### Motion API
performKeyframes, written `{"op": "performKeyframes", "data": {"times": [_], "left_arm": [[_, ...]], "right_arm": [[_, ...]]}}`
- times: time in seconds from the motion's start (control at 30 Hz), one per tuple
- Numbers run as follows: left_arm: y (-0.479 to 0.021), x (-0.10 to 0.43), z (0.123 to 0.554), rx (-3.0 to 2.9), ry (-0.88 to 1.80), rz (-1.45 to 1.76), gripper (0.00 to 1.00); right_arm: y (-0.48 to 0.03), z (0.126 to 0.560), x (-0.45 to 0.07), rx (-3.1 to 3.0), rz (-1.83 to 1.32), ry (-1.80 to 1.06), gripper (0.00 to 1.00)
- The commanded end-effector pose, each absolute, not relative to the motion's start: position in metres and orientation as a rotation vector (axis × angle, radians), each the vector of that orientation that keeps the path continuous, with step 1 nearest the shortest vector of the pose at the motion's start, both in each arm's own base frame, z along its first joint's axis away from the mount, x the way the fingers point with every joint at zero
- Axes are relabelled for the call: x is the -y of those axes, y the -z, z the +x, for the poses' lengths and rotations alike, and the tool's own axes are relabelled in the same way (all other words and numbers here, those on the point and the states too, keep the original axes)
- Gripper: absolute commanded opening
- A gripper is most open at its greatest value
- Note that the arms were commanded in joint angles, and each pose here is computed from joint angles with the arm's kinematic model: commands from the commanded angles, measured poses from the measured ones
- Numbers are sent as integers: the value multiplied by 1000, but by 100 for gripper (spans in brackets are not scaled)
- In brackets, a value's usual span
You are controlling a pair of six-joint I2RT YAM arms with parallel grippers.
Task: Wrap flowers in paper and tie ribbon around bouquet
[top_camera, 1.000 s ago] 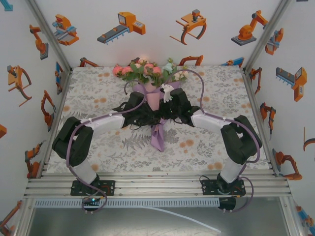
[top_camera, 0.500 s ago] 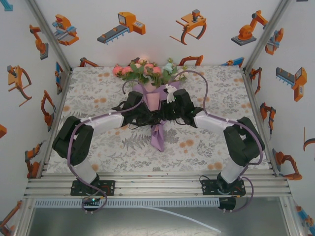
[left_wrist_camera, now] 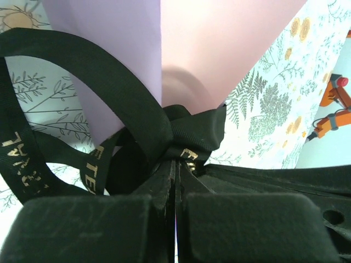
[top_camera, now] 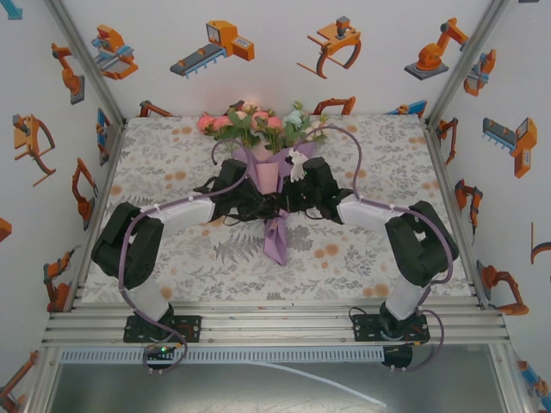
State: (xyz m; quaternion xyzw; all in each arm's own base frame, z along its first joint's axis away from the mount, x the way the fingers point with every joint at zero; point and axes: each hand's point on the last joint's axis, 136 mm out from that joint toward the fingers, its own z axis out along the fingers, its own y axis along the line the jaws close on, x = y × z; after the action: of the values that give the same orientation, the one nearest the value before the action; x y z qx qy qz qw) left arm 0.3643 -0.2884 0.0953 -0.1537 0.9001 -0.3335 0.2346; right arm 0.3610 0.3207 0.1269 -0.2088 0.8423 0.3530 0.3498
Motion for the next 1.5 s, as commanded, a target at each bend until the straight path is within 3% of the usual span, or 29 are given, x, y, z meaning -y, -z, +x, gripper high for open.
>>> {"op": "performKeyframes", "data": {"times": [0.0, 0.2, 0.47, 0.53, 0.6, 0.67, 0.77, 0.83, 0.97, 1.1, 1.17, 1.47], "left_arm": [[-85, 287, 364, -2484, 942, -441, 0], [-70, 284, 360, -2554, 871, -415, 0], [-89, 305, 367, -2465, 1022, -321, 0], [-86, 299, 368, -2496, 955, -331, 0], [-84, 294, 367, -2515, 901, -324, 0], [-86, 293, 369, -2501, 905, -322, 0], [-88, 293, 370, -2499, 908, -323, 0], [-89, 294, 371, -2491, 917, -329, 0], [-90, 295, 371, -2486, 931, -332, 0], [-89, 295, 370, -2489, 927, -325, 0], [-84, 294, 370, -2502, 912, -319, 0], [-94, 298, 374, -2480, 937, -258, 0]], "right_arm": [[-152, 366, -325, -2085, -554, -959, 0], [-178, 358, -328, -2022, -555, -1031, 0], [-173, 348, -332, -2022, -583, -1102, 0], [-162, 360, -316, -2106, -499, -952, 15], [-148, 368, -299, -2188, -474, -790, 19], [-139, 368, -300, -2233, -504, -770, 31], [-128, 373, -302, -2265, -489, -761, 40], [-122, 376, -305, -2258, -473, -777, 41], [-114, 381, -317, -2269, -482, -833, 35], [-126, 382, -321, -2225, -487, -868, 8], [-139, 378, -324, -2186, -507, -904, 0], [-156, 340, -350, -2068, -677, -1199, 2]]}}
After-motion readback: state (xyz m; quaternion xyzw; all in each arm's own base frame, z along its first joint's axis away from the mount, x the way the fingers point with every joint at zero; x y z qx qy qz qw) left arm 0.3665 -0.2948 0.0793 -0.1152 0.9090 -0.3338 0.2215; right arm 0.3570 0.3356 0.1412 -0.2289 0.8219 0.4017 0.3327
